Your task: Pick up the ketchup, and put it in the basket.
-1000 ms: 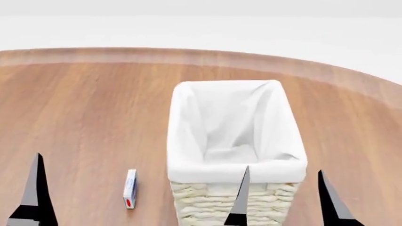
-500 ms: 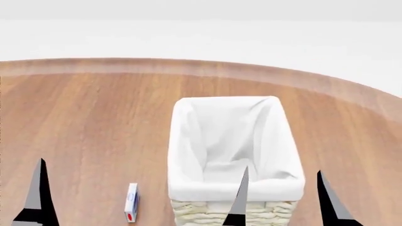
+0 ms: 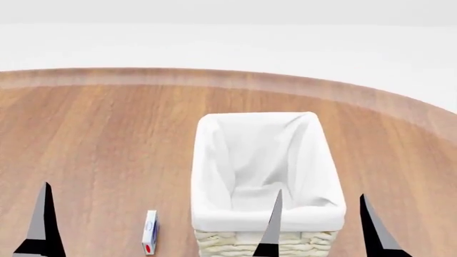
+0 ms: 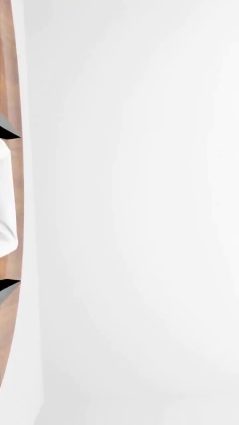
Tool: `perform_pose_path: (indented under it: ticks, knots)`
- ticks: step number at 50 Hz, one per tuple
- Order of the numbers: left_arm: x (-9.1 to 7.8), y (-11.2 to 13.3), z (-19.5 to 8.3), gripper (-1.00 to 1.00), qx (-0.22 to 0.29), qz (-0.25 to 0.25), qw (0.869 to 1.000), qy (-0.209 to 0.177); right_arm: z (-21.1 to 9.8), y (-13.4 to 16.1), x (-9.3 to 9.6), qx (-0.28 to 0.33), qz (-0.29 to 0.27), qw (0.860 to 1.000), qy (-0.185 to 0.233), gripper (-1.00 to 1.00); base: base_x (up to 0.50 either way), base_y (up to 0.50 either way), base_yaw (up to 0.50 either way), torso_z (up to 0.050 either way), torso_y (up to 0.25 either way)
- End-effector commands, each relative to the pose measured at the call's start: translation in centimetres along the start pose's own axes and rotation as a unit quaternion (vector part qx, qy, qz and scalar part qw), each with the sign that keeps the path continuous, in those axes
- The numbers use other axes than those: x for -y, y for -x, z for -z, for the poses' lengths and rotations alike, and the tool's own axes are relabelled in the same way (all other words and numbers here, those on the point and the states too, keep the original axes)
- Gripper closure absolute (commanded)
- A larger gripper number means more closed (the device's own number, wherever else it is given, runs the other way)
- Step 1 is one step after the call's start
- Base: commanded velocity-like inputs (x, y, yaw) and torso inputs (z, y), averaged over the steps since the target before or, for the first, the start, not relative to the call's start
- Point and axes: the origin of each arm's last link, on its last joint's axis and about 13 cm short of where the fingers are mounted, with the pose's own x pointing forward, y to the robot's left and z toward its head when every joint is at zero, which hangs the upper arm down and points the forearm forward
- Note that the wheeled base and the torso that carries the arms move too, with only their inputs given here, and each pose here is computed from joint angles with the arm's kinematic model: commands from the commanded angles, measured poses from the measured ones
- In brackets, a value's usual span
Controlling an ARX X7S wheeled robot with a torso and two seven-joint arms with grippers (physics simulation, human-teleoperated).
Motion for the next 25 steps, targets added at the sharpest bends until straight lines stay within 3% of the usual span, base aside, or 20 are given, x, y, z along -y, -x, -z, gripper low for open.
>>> perform_pose_path:
  ticks: [1, 12, 25]
  knots:
    - [-0.18, -0.26, 0.10, -1.00, 0.004, -0.008, 1.000, -0.004, 0.03, -0.20, 0.18, 0.003, 0.000, 1.000, 0.001, -1.00, 0.00, 0.00, 0.00, 0.050, 0.000]
    - [-0.12, -0.26, -0.04, -1.00, 0.003, -0.010, 0.999, -0.030, -0.02, -0.19, 0.15, 0.004, -0.001, 1.000, 0.001, -1.00, 0.00, 0.00, 0.00, 0.045, -0.154]
    - [-0.07, -0.24, -0.06, -1.00, 0.002, -0.003, 1.000, -0.029, -0.05, -0.18, 0.13, 0.005, -0.002, 1.000, 0.001, -1.00, 0.00, 0.00, 0.00, 0.041, -0.196]
